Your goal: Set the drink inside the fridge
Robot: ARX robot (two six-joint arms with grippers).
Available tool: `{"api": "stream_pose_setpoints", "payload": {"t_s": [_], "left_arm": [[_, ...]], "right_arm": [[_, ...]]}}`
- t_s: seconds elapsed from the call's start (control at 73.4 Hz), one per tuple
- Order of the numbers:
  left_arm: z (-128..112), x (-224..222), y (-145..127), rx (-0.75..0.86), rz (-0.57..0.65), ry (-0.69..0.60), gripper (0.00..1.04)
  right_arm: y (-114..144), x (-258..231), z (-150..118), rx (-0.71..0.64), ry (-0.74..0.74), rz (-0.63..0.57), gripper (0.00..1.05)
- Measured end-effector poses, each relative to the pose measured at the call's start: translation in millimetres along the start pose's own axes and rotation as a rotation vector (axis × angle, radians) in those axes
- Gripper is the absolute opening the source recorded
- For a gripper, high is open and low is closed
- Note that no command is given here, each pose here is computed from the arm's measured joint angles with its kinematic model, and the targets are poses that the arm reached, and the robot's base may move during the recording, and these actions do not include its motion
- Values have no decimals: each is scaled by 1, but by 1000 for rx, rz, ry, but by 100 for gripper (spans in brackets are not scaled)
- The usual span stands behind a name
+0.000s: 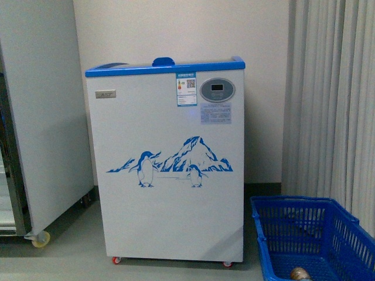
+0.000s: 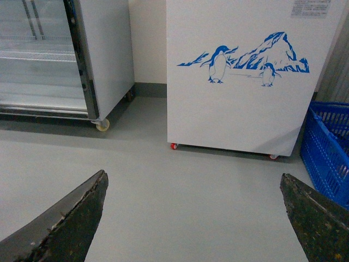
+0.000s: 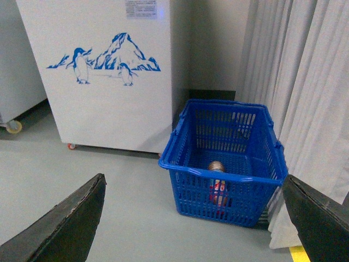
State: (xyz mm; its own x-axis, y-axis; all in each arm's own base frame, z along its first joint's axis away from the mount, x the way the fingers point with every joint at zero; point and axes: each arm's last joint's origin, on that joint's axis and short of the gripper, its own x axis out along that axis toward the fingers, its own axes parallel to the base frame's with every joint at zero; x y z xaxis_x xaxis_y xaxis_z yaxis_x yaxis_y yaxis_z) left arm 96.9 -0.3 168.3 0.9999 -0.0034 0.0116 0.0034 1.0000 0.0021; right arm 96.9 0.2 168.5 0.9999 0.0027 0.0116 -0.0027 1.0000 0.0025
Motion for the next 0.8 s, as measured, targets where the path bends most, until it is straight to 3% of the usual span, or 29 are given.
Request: {"api": "stream_pose_setpoints", "payload": {"t_s": [0.804], "left_arm": [[0,0,0,0,0,0,97]], "right_arm": [[0,0,0,0,0,0,97]]}}
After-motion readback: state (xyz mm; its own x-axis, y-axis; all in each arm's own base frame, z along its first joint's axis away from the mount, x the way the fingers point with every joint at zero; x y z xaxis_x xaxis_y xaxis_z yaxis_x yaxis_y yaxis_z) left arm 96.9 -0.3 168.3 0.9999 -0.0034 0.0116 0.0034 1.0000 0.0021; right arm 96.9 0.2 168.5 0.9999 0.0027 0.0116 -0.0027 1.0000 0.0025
